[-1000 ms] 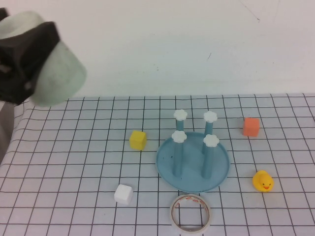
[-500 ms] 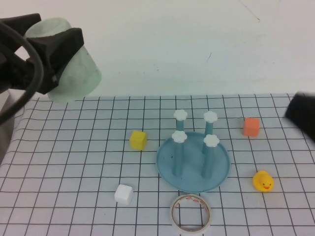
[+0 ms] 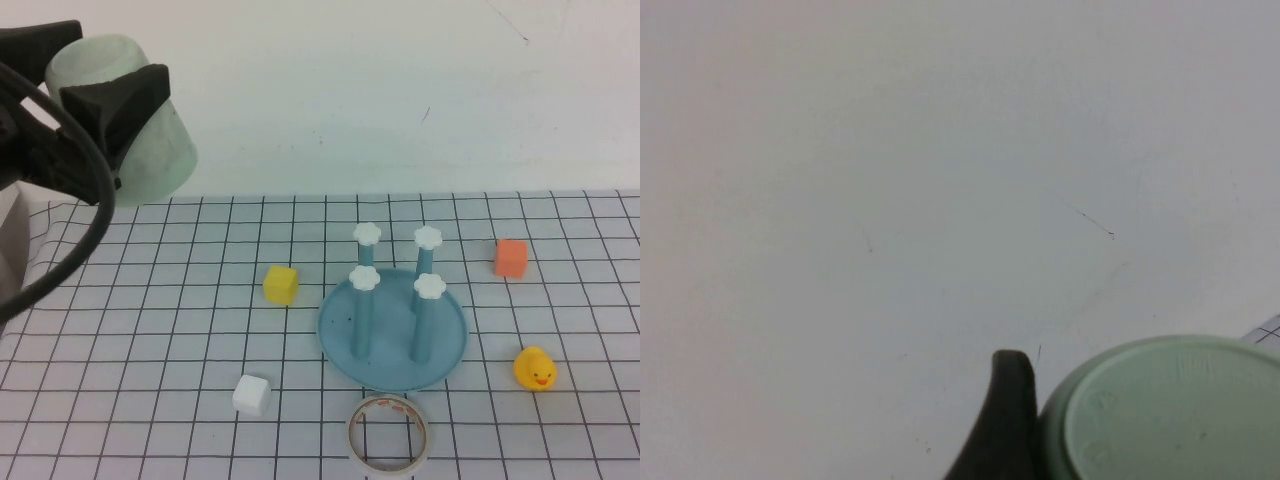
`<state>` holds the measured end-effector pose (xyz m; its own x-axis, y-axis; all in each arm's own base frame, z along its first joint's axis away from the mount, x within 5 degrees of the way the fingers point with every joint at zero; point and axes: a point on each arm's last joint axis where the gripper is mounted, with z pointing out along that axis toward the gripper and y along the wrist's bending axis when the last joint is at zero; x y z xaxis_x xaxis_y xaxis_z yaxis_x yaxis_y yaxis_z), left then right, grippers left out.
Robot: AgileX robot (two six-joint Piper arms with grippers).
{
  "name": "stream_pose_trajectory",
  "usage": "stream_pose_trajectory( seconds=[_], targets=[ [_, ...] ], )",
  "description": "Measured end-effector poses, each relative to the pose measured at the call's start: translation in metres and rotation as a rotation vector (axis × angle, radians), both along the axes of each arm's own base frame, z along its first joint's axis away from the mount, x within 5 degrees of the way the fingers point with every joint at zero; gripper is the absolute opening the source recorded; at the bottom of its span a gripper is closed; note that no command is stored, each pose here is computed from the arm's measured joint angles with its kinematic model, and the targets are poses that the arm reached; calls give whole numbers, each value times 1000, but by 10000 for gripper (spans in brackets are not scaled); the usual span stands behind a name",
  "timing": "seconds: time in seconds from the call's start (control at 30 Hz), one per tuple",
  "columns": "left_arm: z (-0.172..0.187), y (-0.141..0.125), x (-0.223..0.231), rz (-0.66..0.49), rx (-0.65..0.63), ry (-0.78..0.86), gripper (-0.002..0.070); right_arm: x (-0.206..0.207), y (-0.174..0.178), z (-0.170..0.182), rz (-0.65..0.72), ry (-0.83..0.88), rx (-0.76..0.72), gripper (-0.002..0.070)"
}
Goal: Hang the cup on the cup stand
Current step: Place the cup on the cup holder
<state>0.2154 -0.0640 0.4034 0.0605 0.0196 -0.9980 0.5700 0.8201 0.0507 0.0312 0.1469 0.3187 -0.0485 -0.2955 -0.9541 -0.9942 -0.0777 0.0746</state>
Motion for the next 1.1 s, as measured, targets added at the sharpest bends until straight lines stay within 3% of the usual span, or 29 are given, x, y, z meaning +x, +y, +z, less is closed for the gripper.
stream_pose_trajectory(
  seconds=[0.07, 0.17, 0.27, 0.33, 0.43, 0.57, 0.77, 1.1],
  targets=[
    [0, 0, 0, -2, 7, -5, 558, -3, -6, -7, 38, -9, -163, -1],
    [0, -1, -1, -10, 19, -15, 557, 3, -21, -12, -17, -55, -443, -1],
    [0, -1, -1, -15, 24, -20, 557, 20, -42, -13, -215, -129, -720, -1],
    [0, -1, -1, -17, 25, -20, 557, 30, -55, -8, -371, -176, -795, -1],
    [0, -1, -1, -18, 26, -20, 557, 39, -69, -1, -543, -239, -805, -1],
    [0, -1, -1, -15, 33, -24, 557, 40, -84, 8, -666, -302, -763, -1],
    [-1, 0, 1, 5, 54, -32, 557, 42, -91, 12, -716, -351, -760, -1],
    [-4, 10, 9, 134, 126, -45, 555, 42, -92, 12, -717, -351, -762, -1]
  ],
)
